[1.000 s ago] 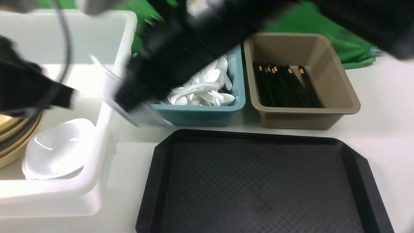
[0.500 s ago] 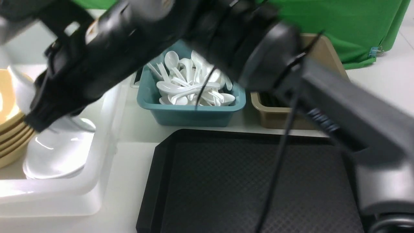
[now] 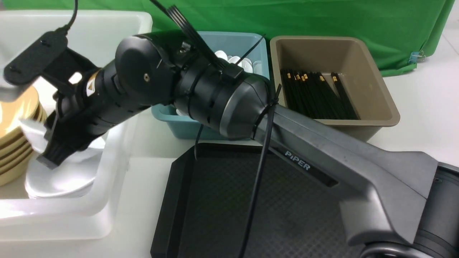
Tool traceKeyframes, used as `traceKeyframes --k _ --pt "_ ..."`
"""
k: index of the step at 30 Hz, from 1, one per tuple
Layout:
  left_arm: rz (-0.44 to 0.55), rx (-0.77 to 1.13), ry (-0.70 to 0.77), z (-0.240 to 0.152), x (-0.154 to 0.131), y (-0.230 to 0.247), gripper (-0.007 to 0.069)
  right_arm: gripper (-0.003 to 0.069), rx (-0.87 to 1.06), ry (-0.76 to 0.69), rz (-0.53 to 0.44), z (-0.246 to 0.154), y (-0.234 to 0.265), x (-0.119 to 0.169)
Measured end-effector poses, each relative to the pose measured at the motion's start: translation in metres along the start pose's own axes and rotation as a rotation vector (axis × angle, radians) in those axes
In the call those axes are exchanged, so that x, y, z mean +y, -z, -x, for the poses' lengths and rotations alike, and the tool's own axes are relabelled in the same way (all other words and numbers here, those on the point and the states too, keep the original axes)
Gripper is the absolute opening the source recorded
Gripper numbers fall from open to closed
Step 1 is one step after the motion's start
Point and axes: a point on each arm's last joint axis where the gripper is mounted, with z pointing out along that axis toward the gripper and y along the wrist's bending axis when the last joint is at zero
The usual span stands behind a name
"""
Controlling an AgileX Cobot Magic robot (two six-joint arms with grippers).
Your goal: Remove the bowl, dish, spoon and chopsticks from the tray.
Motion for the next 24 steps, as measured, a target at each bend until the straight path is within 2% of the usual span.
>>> traceKeyframes --k 3,6,9,12,13,14,15,16,17,19,20,21,23,24 --pt "0.002 0.000 -0.006 0.000 0.000 0.000 -0.0013 0.0332 0.025 -0.007 0.011 -0.002 0.001 0.002" --pt "0.002 0.000 -0.012 0.000 0.000 0.000 -0.0013 0.0346 0.069 -0.004 0.030 0.000 0.011 0.005" --pt "0.002 0.001 -0.012 0.000 0.000 0.000 -0.0013 0.0326 0.091 0.001 0.037 0.006 0.029 0.004" --pt "-0.019 -0.002 -0.039 -0.001 -0.006 0.001 -0.0013 0.0199 0.135 0.017 -0.040 0.023 0.092 -0.009" --pt "-0.025 -0.003 -0.049 -0.001 -0.007 0.002 -0.0013 0.0188 0.138 0.013 -0.051 0.023 0.097 -0.012" --pt "-0.055 -0.009 -0.095 -0.003 -0.016 0.004 -0.0013 0.0099 0.147 -0.008 -0.138 0.030 0.134 -0.025" --pt "-0.085 -0.012 -0.134 -0.005 -0.024 0.005 -0.0013 0.0058 0.138 -0.031 -0.200 0.033 0.159 -0.034" --pt "-0.111 -0.010 -0.176 -0.007 -0.031 0.006 -0.0013 0.0042 0.128 -0.042 -0.231 0.035 0.173 -0.037" --pt "-0.151 -0.012 -0.232 -0.011 -0.044 0.009 -0.0013 0.0022 0.105 -0.078 -0.304 0.036 0.205 -0.050" --pt "-0.230 -0.024 -0.353 -0.018 -0.062 0.016 -0.0013 0.0010 0.065 -0.119 -0.391 0.037 0.249 -0.058" --pt "-0.297 -0.047 -0.443 -0.025 -0.076 0.024 -0.0013 0.0007 0.046 -0.156 -0.466 0.032 0.285 -0.061" --pt "-0.301 -0.055 -0.453 -0.027 -0.080 0.027 -0.0013 0.0006 0.032 -0.154 -0.486 0.033 0.296 -0.058" --pt "-0.374 -0.088 -0.533 -0.035 -0.092 0.039 -0.0013 0.0006 0.022 -0.194 -0.580 0.022 0.336 -0.056" --pt "-0.436 -0.136 -0.580 -0.042 -0.098 0.051 -0.0013 0.0004 0.011 -0.214 -0.664 0.010 0.371 -0.047"
